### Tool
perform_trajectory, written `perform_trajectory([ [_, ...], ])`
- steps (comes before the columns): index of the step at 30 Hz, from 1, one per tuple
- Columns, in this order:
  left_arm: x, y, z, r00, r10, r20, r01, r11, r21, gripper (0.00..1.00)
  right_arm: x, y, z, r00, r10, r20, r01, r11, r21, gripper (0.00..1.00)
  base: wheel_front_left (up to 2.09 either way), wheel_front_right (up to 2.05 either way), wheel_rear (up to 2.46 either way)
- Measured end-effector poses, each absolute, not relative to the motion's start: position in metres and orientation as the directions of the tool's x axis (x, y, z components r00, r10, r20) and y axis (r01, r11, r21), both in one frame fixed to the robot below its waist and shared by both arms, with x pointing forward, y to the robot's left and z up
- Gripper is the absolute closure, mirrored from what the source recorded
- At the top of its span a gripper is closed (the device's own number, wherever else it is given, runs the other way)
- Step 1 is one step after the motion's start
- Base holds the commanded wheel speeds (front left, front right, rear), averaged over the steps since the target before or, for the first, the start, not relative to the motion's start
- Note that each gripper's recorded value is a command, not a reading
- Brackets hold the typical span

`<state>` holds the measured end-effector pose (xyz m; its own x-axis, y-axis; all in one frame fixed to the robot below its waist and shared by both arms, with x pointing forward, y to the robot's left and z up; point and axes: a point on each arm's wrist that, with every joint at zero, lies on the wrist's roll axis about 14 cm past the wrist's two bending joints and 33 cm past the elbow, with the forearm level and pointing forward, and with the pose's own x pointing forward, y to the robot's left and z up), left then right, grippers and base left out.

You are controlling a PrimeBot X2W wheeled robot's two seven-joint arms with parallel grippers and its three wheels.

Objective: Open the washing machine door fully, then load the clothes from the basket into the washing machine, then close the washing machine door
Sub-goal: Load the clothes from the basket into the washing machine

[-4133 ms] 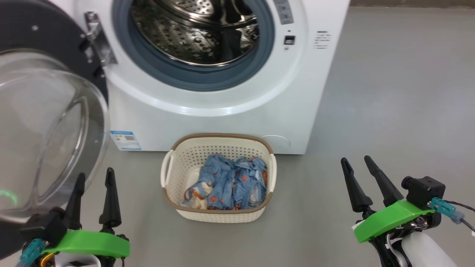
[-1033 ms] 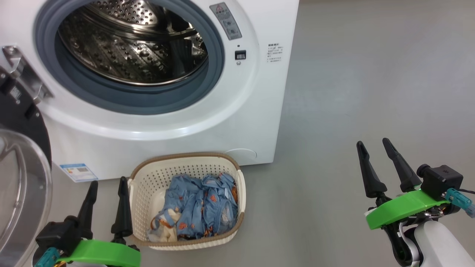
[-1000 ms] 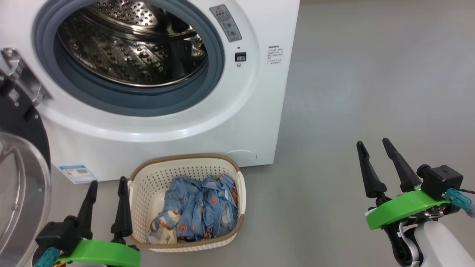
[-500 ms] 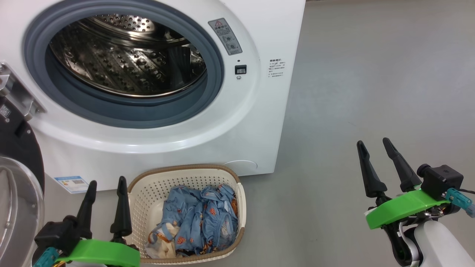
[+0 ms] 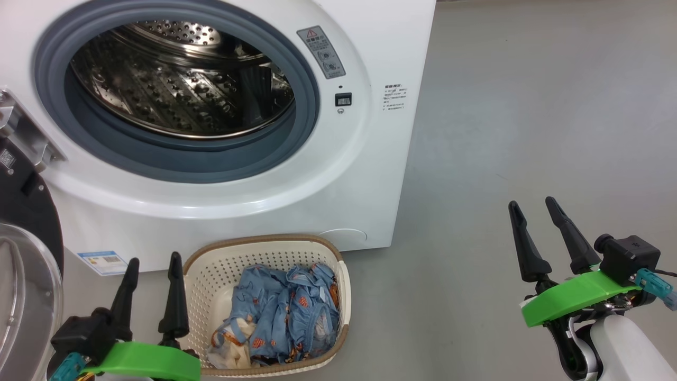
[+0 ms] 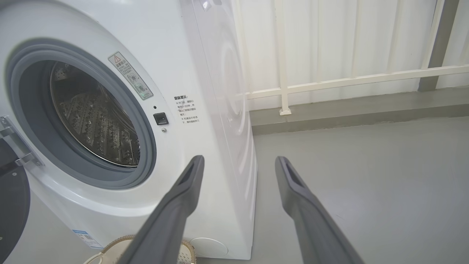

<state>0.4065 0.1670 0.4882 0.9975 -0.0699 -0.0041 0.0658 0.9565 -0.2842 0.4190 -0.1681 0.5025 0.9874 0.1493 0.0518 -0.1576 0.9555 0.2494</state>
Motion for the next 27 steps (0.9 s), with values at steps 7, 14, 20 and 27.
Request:
perform_trajectory([
  [7,0.4062,0.1675,0.4877,0.998,-0.067,-0.006,0.063,0.957,-0.283,0.0,0.419,-0.1677,0.5024,0.987,0.15,0.052,-0.159,0.955,0.25,0.0,0.0,0.0,0.0],
  [14,0.4063,0.1669,0.4876,0.998,-0.069,-0.007,0.064,0.957,-0.283,0.0,0.4187,-0.1682,0.5022,0.988,0.149,0.051,-0.157,0.955,0.252,0.0,0.0,0.0,0.0],
  [20,0.4066,0.1665,0.4861,0.997,-0.07,-0.011,0.064,0.957,-0.282,0.0,0.419,-0.1683,0.5008,0.988,0.149,0.047,-0.156,0.955,0.253,0.0,0.0,0.0,0.0],
  [27,0.4068,0.1663,0.484,0.997,-0.071,-0.017,0.063,0.957,-0.282,0.0,0.4197,-0.1681,0.4991,0.988,0.149,0.043,-0.155,0.955,0.253,0.0,0.0,0.0,0.0],
])
